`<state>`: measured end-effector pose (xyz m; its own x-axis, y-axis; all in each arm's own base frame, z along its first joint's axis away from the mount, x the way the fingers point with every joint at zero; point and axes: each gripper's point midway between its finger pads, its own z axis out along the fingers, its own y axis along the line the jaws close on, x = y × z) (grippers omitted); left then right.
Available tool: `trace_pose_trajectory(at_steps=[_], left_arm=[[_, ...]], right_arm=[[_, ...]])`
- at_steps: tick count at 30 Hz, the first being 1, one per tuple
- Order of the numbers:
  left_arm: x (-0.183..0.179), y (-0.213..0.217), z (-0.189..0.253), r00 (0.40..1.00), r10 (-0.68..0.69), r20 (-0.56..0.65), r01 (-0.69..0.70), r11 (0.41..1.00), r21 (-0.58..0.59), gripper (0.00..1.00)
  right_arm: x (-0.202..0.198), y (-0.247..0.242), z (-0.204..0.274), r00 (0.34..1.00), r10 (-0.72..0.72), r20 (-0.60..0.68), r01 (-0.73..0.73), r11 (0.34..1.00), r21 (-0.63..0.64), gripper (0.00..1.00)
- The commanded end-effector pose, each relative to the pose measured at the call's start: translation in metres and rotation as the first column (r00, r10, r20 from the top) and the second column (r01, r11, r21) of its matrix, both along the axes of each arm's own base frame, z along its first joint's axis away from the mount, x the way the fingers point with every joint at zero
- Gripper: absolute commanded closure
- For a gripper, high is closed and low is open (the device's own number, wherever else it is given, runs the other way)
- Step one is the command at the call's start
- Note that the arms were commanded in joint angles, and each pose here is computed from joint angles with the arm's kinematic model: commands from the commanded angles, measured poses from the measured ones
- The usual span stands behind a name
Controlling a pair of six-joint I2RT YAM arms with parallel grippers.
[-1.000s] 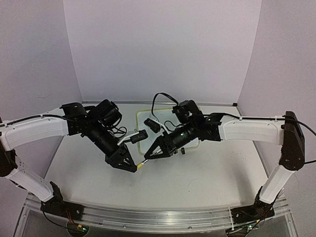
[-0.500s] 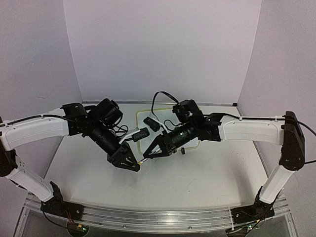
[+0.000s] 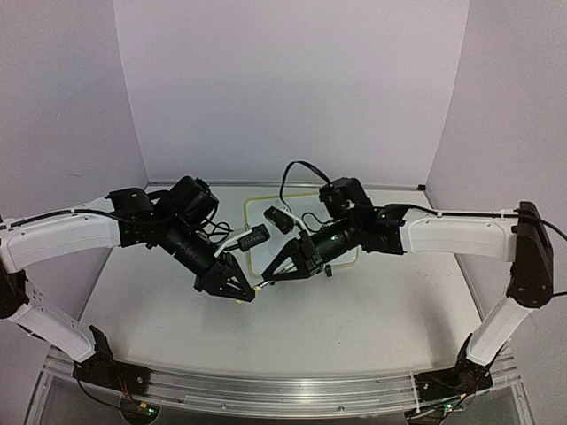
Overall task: Write a sentence on the whiteboard
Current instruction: Open the pen cap from the whiteboard marker, then place the pen cap at the center of the board.
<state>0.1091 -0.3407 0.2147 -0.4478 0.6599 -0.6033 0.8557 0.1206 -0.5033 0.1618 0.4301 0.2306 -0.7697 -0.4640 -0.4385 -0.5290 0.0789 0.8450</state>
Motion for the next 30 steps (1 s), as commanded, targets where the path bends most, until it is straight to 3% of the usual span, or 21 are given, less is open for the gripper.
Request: trace_pose_trajectory(at_steps=[1, 12, 14, 17, 21, 23, 27, 30], left_arm=[[-0.013, 0.012, -0.001, 0.998, -0.064, 0.012, 0.063, 0.997, 0.04, 1.0], [-0.009, 0.019, -0.01, 0.997, -0.051, 0.051, 0.048, 0.996, 0.071, 1.0], [-0.005, 0.022, -0.014, 0.998, -0.014, 0.067, 0.008, 0.996, 0.088, 1.0], [0.023, 0.03, -0.024, 0.978, 0.138, 0.157, -0.16, 0.977, 0.138, 1.0], [0.076, 0.049, -0.044, 0.869, 0.44, 0.226, -0.482, 0.855, 0.189, 1.0], [0.098, 0.06, -0.054, 0.791, 0.583, 0.184, -0.611, 0.769, 0.19, 1.0], [0.129, 0.081, -0.078, 0.643, 0.754, 0.136, -0.763, 0.617, 0.193, 1.0], [0.145, 0.093, -0.093, 0.556, 0.814, 0.171, -0.828, 0.522, 0.206, 1.0]], right_arm=[[0.023, -0.039, 0.038, 0.998, -0.057, 0.037, 0.054, 0.994, 0.09, 1.0], [0.049, -0.085, 0.049, 0.989, -0.125, 0.078, 0.12, 0.991, 0.067, 1.0], [0.053, -0.09, 0.048, 0.985, -0.148, 0.094, 0.143, 0.988, 0.05, 1.0], [0.06, -0.094, 0.05, 0.972, -0.195, 0.13, 0.191, 0.981, 0.04, 1.0], [0.074, -0.101, 0.047, 0.932, -0.304, 0.195, 0.309, 0.951, 0.005, 1.0], [0.087, -0.109, 0.046, 0.889, -0.388, 0.243, 0.404, 0.914, -0.018, 1.0], [0.103, -0.129, 0.051, 0.779, -0.543, 0.314, 0.568, 0.823, 0.014, 1.0], [0.103, -0.14, 0.06, 0.729, -0.602, 0.326, 0.619, 0.783, 0.063, 1.0]])
